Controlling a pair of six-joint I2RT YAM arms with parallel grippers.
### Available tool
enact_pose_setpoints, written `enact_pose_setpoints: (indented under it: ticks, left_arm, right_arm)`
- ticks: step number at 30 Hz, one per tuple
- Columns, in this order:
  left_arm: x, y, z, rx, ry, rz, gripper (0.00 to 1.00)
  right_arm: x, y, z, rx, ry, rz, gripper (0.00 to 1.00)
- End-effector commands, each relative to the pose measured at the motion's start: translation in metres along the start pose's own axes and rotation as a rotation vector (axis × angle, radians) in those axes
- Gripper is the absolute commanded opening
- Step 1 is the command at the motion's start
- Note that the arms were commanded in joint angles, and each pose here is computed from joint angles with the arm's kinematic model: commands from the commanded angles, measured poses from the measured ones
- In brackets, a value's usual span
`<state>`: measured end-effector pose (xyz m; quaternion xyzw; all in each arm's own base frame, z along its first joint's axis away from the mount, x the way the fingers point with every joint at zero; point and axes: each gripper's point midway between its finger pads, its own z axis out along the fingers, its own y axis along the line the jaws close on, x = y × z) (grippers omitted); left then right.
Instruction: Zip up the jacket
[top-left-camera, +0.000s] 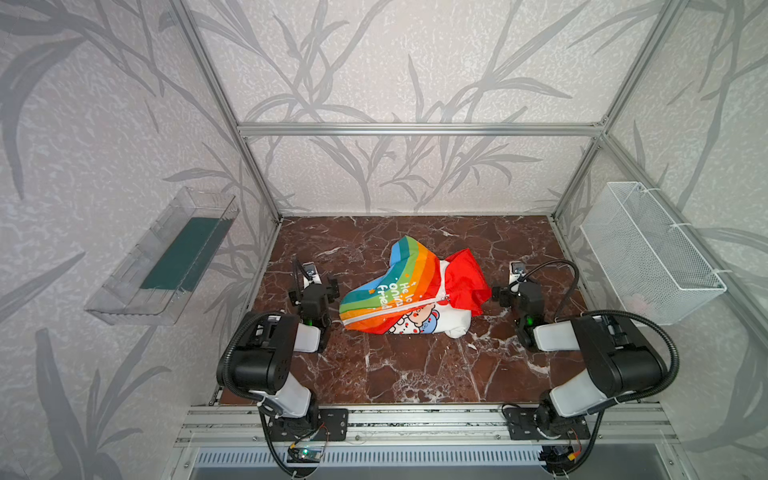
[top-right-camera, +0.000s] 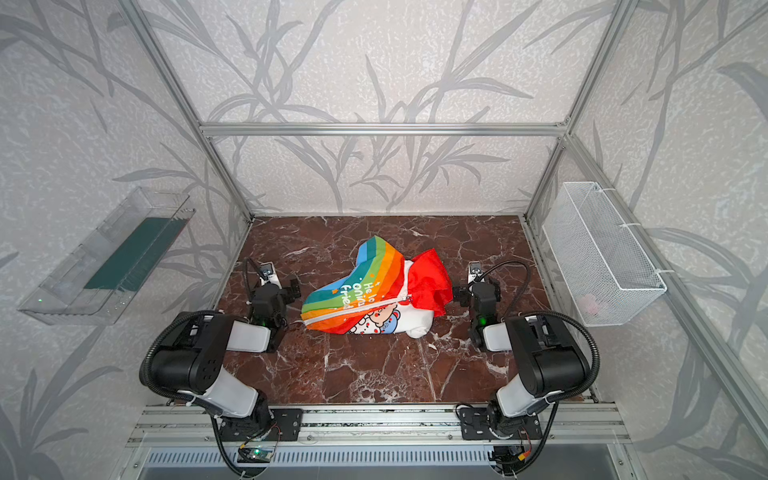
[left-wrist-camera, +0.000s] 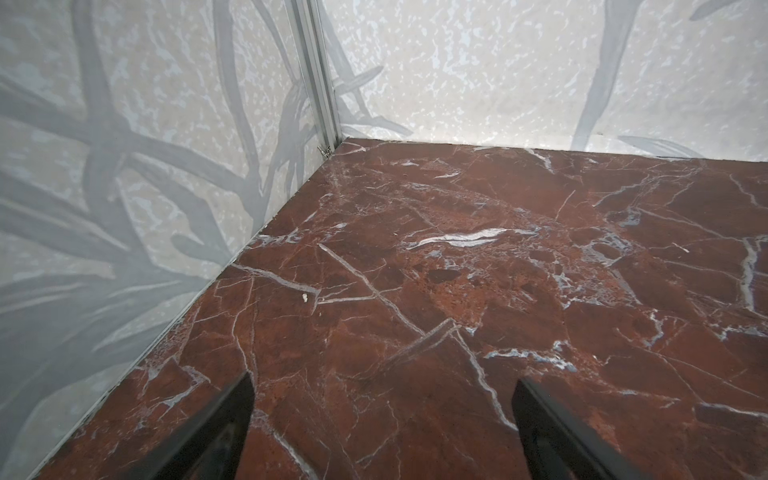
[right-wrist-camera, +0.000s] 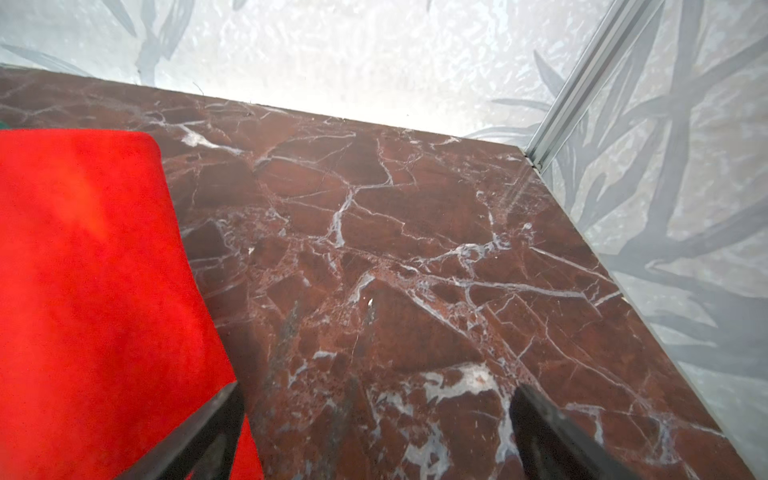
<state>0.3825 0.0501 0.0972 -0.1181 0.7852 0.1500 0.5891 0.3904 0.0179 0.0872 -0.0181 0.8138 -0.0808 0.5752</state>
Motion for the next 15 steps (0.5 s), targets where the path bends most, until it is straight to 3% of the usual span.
enact_pose_setpoints:
  ticks: [1, 15]
  left_arm:
    - [-0.0057, 0.0045, 0.0022, -0.025, -0.010, -0.011, 0.99]
    - [-0.0056, 0.0050, 0.0017, -0.026, -0.011, -0.010, 0.99]
  right_arm:
    - [-0.0079, -0.0033, 0.0015, 0.015, -0.018, 0.028, 0.99]
    - [-0.0070, -0.0015, 0.0013, 0.003, 0.003, 0.019, 0.99]
